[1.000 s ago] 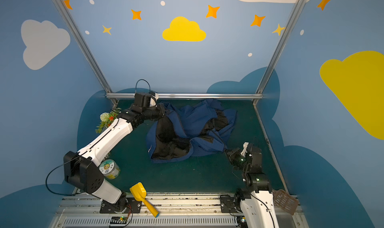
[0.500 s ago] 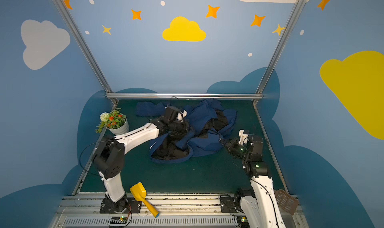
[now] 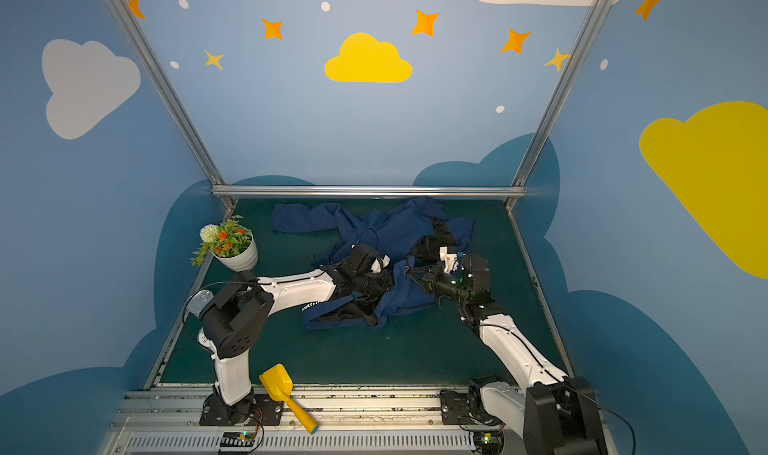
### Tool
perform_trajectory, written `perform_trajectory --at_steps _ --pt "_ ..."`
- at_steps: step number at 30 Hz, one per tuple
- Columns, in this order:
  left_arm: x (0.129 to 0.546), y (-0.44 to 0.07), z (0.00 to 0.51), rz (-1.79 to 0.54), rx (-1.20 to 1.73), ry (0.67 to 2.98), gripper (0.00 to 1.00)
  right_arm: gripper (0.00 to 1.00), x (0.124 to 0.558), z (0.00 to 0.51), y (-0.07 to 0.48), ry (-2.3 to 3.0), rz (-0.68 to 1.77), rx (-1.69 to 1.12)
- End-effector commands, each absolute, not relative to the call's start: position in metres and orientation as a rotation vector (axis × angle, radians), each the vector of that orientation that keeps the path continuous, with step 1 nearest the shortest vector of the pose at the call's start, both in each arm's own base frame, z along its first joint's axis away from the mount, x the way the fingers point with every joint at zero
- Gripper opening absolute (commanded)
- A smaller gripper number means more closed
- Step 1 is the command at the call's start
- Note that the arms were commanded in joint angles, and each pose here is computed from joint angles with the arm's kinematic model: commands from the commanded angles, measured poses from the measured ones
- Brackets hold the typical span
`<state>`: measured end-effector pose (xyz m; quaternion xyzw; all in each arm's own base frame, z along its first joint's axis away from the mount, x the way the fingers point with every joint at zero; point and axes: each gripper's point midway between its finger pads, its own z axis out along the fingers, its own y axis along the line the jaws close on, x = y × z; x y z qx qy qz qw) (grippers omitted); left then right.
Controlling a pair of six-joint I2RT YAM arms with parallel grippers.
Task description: Zip up the jacket
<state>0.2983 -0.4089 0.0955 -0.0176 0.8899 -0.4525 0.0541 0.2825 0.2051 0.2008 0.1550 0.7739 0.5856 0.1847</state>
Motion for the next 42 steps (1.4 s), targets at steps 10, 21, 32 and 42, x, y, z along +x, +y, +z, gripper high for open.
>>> perform_trajectory --at_steps 10,21,32,42 --pt "0.304 -0.413 0.121 -1.422 -0.016 2.631 0.03 0.06 0.277 0.215 0.238 2.167 1.651 0.314" --pt "0.305 -0.407 0.124 -1.349 0.01 2.627 0.03 0.47 0.274 0.206 0.235 2.241 1.602 0.389" --pt "0.306 -0.406 0.125 -1.3 0.039 2.627 0.03 0.47 0.275 0.201 0.25 2.273 1.66 0.383" --pt "0.305 -0.404 0.125 -1.292 0.037 2.63 0.03 0.2 0.273 0.205 0.248 2.266 1.619 0.365"
